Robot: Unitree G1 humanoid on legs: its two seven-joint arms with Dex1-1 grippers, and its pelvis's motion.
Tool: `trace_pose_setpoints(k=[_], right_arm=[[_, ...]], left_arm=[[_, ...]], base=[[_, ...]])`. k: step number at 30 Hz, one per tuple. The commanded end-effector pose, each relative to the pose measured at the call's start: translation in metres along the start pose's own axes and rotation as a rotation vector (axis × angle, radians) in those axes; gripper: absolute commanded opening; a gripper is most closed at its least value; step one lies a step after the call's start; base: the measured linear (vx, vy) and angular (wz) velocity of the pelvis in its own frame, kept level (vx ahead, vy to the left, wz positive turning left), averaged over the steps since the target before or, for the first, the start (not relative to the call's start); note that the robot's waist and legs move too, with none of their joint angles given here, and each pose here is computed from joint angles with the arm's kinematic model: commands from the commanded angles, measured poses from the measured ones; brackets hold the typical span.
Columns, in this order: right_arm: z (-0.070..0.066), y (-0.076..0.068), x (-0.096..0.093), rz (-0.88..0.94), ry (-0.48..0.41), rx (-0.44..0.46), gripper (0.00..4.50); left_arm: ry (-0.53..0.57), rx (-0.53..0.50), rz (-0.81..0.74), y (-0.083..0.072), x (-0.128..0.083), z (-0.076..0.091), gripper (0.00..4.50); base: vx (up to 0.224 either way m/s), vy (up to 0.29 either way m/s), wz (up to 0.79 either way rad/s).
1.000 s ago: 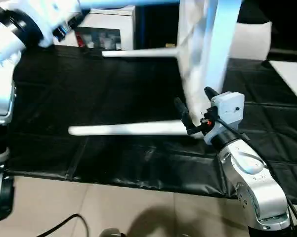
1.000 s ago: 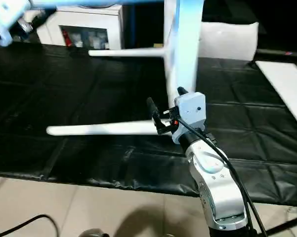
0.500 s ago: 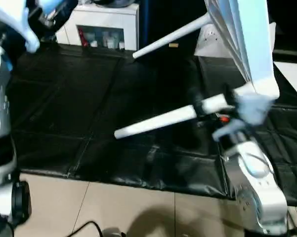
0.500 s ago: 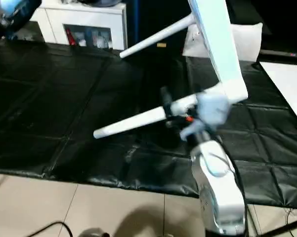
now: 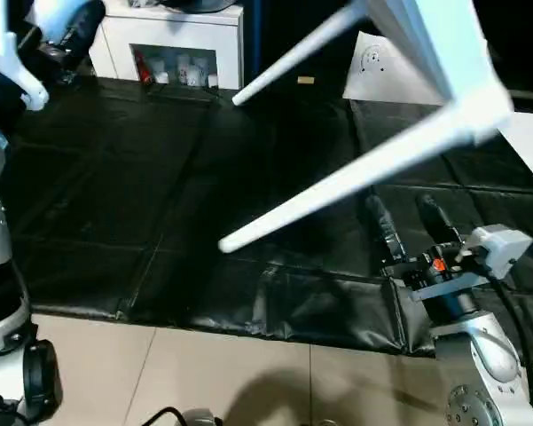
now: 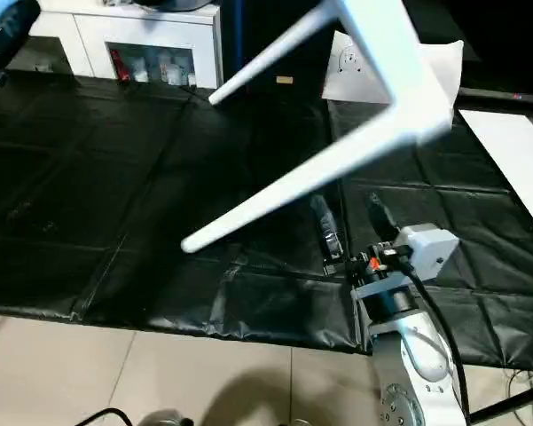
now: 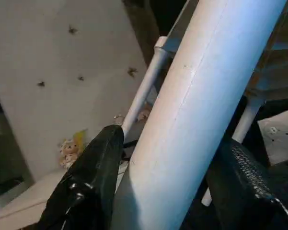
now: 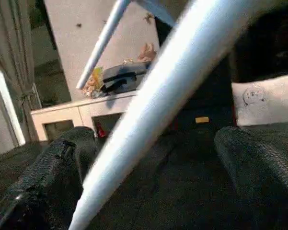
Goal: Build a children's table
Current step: Flip table
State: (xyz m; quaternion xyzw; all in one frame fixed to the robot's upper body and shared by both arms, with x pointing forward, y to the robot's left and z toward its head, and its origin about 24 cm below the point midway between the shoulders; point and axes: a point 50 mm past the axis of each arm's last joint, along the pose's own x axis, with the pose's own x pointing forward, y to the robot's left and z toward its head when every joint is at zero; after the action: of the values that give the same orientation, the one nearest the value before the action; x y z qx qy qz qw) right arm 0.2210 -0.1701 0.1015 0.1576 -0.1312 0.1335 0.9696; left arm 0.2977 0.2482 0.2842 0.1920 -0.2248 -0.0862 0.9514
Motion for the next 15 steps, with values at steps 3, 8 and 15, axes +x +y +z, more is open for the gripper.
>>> trace_pose_setpoints(k=[3, 8, 15], right_arm=[[-0.005, -0.006, 0.016, 0.047, 0.019, 0.107, 4.50], [-0.014, -0.018, 0.050, 0.082, 0.027, 0.185, 4.50], [-0.006, 0.010, 0.078, 0.387, 0.038, 0.317, 4.50]], left_arm=[[-0.109, -0.069, 0.033, 0.012, -0.008, 0.008, 2.38], [-0.107, -0.084, -0.006, 0.009, -0.014, 0.001, 2.38], [-0.075, -0.112, 0.009, 0.007, -0.022, -0.014, 2.34]], base=[[0.000, 0.000, 0.00], [0.000, 0.000, 0.00], [0.000, 0.000, 0.00]])
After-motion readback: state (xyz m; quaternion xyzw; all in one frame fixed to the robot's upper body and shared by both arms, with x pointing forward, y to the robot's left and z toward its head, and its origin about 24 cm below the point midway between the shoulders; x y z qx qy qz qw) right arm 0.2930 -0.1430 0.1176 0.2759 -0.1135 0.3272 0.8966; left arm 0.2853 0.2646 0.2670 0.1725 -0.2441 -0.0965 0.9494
